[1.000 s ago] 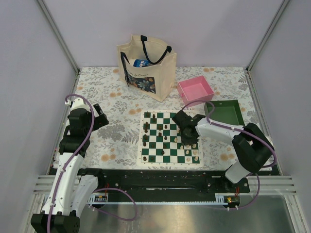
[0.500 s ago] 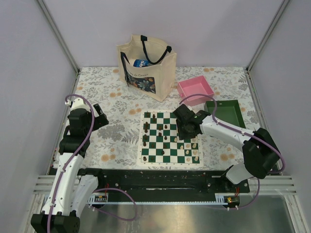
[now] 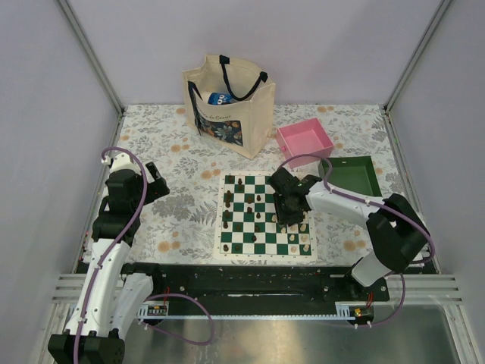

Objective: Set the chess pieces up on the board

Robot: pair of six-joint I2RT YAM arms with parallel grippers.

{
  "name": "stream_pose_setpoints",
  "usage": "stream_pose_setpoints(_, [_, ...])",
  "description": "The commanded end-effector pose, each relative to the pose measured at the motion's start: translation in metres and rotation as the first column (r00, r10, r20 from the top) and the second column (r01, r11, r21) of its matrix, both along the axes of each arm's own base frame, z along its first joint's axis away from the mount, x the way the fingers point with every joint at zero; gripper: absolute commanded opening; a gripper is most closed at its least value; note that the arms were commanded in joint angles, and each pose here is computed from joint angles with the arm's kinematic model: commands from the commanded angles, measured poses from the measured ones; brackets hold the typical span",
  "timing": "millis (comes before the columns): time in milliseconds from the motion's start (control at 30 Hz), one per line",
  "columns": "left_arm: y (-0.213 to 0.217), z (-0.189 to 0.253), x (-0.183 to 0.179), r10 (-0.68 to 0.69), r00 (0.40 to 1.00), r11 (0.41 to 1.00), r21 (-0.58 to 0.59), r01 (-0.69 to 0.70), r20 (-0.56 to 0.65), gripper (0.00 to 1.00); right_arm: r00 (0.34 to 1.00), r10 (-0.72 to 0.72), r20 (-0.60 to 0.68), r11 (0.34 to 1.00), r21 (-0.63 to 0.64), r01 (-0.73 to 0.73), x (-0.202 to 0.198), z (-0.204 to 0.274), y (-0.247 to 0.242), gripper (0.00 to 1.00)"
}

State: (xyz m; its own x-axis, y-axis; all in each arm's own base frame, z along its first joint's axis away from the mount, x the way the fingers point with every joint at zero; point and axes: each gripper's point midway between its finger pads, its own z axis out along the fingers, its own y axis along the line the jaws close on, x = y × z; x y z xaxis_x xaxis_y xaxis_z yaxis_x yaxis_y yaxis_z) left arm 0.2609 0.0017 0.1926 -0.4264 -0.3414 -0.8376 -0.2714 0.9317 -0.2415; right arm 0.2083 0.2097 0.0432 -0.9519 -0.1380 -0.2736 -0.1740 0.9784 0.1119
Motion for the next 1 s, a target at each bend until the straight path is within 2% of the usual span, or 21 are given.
stream_pose_setpoints(0, [0.001,0.018,0.007,0.007,0.998,1.000,-0.008,-0.006,0.066,0.99,1.000,0.011,-0.008,0.999,0.036,-0.011,-0.001,-0.003,0.011,0.41])
stream_pose_setpoints(567, [0.001,0.018,0.007,0.005,0.998,1.000,-0.009,-0.005,0.066,0.99,0.999,0.014,-0.051,1.000,-0.002,-0.015,-0.011,-0.016,0.008,0.41])
stream_pose_setpoints(967, [0.001,0.017,0.007,0.007,0.998,1.000,-0.008,-0.006,0.065,0.99,0.999,0.025,-0.041,1.000,-0.009,-0.026,-0.008,-0.014,0.009,0.27])
